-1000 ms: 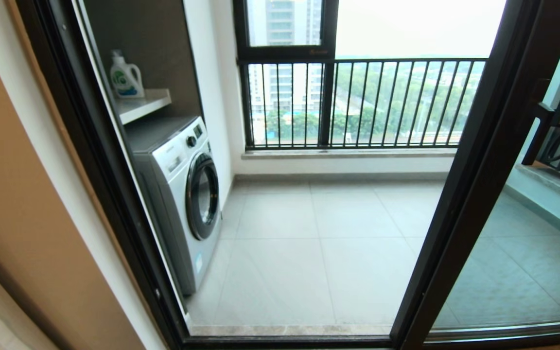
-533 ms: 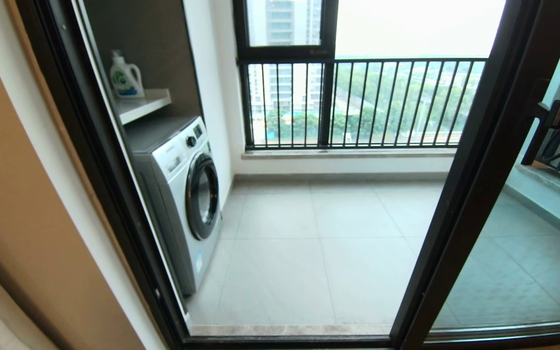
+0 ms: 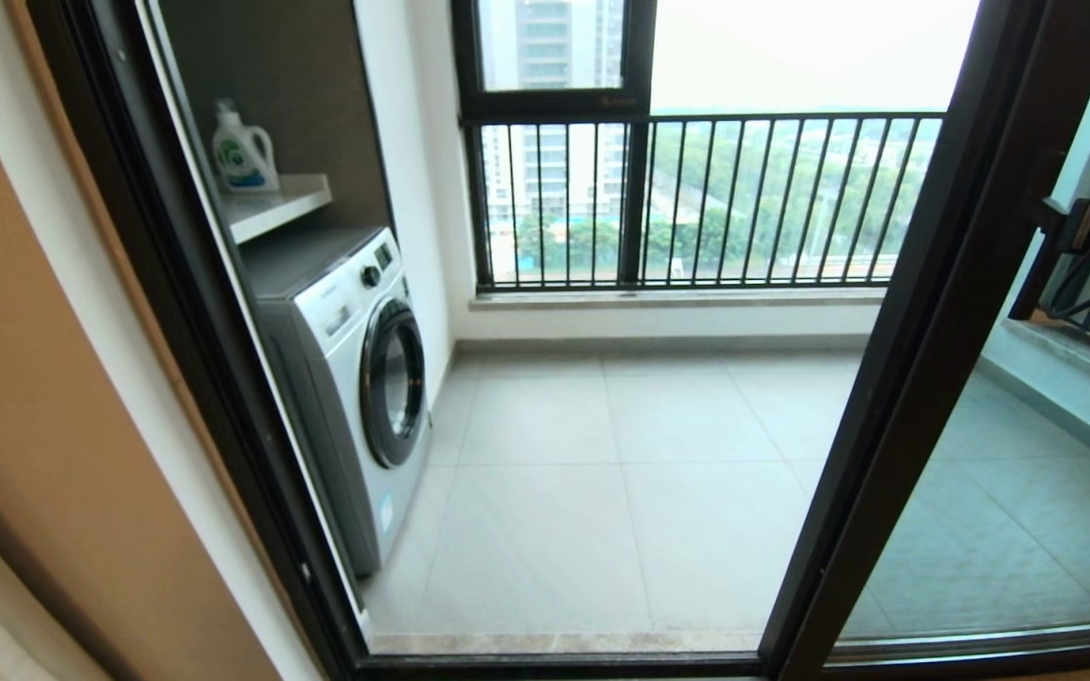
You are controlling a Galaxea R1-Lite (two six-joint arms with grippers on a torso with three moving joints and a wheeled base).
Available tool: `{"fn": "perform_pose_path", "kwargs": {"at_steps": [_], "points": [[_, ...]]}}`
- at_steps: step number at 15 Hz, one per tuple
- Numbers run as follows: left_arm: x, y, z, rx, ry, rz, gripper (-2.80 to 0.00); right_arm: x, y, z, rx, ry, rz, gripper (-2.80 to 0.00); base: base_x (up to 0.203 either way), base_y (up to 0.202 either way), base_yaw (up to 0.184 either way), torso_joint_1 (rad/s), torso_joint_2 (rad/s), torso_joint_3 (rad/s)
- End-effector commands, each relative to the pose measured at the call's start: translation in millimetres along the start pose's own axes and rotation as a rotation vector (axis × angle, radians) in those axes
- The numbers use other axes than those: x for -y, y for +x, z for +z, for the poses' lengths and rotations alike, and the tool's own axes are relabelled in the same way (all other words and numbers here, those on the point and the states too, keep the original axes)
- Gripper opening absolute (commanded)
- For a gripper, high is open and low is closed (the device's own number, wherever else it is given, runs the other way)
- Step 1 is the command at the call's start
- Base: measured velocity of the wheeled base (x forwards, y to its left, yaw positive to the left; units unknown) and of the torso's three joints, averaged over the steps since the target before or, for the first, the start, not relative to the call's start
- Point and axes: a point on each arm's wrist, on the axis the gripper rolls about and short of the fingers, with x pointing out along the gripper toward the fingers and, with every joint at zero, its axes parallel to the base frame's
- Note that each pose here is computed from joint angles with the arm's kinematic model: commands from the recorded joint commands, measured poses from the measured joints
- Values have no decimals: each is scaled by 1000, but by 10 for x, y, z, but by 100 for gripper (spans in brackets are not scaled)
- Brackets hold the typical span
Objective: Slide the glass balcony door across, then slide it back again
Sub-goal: Close the slid door
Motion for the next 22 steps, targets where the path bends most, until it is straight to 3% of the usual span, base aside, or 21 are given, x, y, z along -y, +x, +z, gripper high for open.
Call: {"fn": "perform_pose_path", "kwargs": {"at_steps": [1,9,22], "points": [[0,1,1,-1,0,0,-280,-50,-26,20,3,-3,16,-280,0,0,0,0,0,0],[0,1,1,-1,0,0,-280,-115,-4,13,-1,18,32,-280,0,0,0,0,0,0],[0,1,1,-1,0,0,-280,-499,8,-112,-53,30,106,-280,0,0,0,0,0,0]]}}
